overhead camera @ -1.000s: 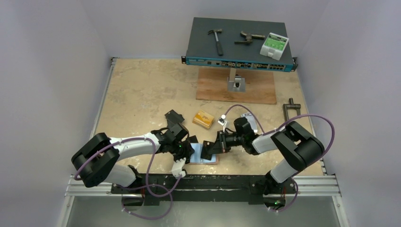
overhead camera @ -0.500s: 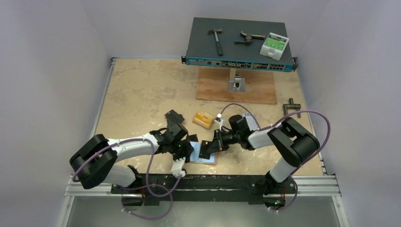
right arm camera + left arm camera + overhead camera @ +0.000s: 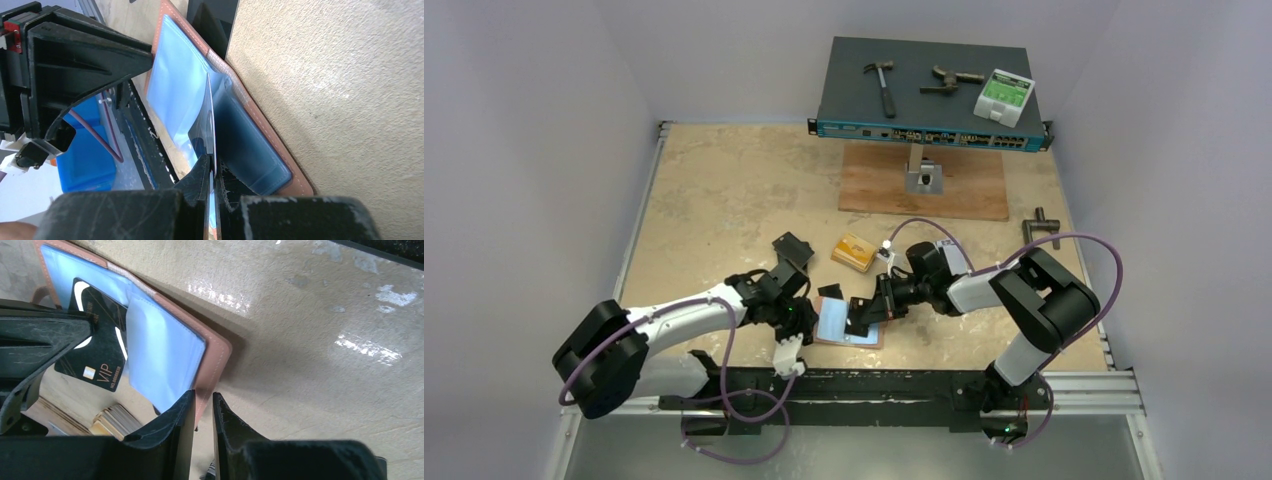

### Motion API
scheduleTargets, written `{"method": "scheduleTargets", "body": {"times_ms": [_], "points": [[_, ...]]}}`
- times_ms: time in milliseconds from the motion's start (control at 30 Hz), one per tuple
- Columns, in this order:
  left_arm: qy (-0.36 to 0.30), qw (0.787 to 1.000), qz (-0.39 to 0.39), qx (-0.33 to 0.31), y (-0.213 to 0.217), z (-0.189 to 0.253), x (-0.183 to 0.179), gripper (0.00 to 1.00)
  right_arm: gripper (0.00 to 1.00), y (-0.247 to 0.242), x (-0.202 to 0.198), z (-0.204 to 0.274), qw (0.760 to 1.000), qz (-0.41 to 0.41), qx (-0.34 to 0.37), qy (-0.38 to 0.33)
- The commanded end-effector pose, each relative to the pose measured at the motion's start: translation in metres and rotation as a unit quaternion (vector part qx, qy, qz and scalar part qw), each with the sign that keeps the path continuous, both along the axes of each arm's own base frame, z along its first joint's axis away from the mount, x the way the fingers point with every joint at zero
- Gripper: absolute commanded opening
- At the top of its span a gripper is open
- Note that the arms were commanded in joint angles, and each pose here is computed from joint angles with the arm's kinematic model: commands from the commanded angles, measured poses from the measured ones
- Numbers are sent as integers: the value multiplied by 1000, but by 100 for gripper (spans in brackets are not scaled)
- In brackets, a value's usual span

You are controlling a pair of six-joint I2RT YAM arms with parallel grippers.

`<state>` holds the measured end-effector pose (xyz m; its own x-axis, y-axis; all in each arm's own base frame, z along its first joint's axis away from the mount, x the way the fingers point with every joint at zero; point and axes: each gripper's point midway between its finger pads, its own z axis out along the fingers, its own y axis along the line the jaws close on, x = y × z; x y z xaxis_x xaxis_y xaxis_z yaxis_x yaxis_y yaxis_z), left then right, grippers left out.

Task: Put the credit cards into the card holder
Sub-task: Pick up the card holder from the center of the board.

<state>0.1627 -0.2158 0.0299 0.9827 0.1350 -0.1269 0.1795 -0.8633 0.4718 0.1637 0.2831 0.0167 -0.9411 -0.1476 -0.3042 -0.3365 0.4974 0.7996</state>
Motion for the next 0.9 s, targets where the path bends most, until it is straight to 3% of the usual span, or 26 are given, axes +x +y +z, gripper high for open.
{"method": "scheduleTargets", "body": {"times_ms": [0, 267, 600, 867], "points": [[8, 999, -40, -8, -6, -6, -5, 19, 0, -14, 6, -25, 998, -23, -62, -12], [5, 997, -74, -19, -17, -9, -6, 19, 0, -5, 11, -2, 999, -15, -38, -19], [13, 997, -81, -9, -15, -14, -15, 8, 0, 0, -4, 13, 1000, -2, 9, 11], [19, 997, -77, -1, -11, -17, -18, 7, 0, 0, -6, 13, 1000, -5, 11, 19]]}}
